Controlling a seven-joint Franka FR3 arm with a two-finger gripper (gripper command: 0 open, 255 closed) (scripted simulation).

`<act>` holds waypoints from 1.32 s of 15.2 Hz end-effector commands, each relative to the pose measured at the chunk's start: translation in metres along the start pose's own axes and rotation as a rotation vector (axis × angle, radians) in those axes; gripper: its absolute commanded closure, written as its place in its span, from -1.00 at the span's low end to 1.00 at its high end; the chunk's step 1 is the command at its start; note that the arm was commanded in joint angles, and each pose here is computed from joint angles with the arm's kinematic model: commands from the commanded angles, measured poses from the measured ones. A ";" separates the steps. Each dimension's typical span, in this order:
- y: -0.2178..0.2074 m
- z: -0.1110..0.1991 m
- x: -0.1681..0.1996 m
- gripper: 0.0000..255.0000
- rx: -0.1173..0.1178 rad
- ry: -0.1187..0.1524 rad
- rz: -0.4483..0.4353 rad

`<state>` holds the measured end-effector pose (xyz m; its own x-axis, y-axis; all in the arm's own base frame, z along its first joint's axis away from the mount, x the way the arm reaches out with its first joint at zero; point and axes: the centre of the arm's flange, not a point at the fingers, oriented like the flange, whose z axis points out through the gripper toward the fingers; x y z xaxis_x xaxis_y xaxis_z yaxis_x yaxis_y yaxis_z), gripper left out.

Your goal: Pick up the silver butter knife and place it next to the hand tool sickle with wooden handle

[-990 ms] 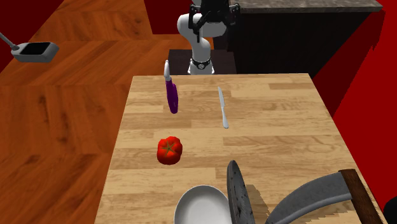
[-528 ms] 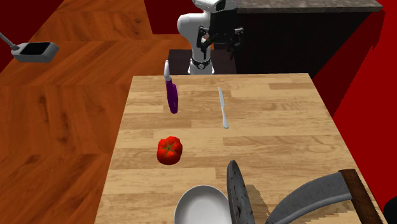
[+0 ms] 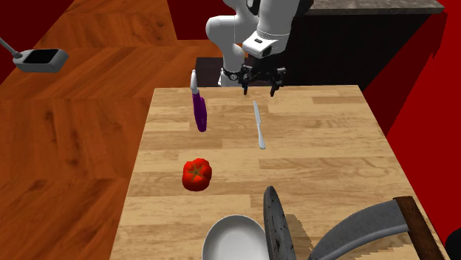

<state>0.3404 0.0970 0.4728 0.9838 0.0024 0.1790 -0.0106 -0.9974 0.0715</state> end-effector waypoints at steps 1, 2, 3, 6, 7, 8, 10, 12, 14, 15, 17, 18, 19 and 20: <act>-0.011 0.026 0.001 -1.00 -0.012 0.009 0.002; -0.016 0.038 0.001 -1.00 -0.019 0.012 0.003; -0.021 0.051 0.001 -1.00 -0.026 0.015 0.004; -0.036 0.089 0.001 -1.00 -0.045 0.024 0.007; -0.040 0.101 0.002 -1.00 -0.052 0.027 0.008; -0.041 0.102 0.002 -1.00 -0.053 0.027 0.008; -0.040 0.113 0.002 -1.00 -0.053 0.027 0.008; -0.040 0.123 0.002 -1.00 -0.053 0.027 0.008; -0.039 0.134 0.002 -1.00 -0.053 0.027 0.008; -0.039 0.142 0.003 -1.00 -0.053 0.027 0.008; -0.039 0.142 0.003 -1.00 -0.053 0.027 0.008; -0.039 0.142 0.003 -1.00 -0.053 0.027 0.008; -0.039 0.142 0.003 -1.00 -0.053 0.027 0.008; -0.039 0.142 0.003 -1.00 -0.053 0.027 0.008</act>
<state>0.3688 0.1254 0.3314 0.9785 -0.0027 0.2061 -0.0283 -0.9922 0.1214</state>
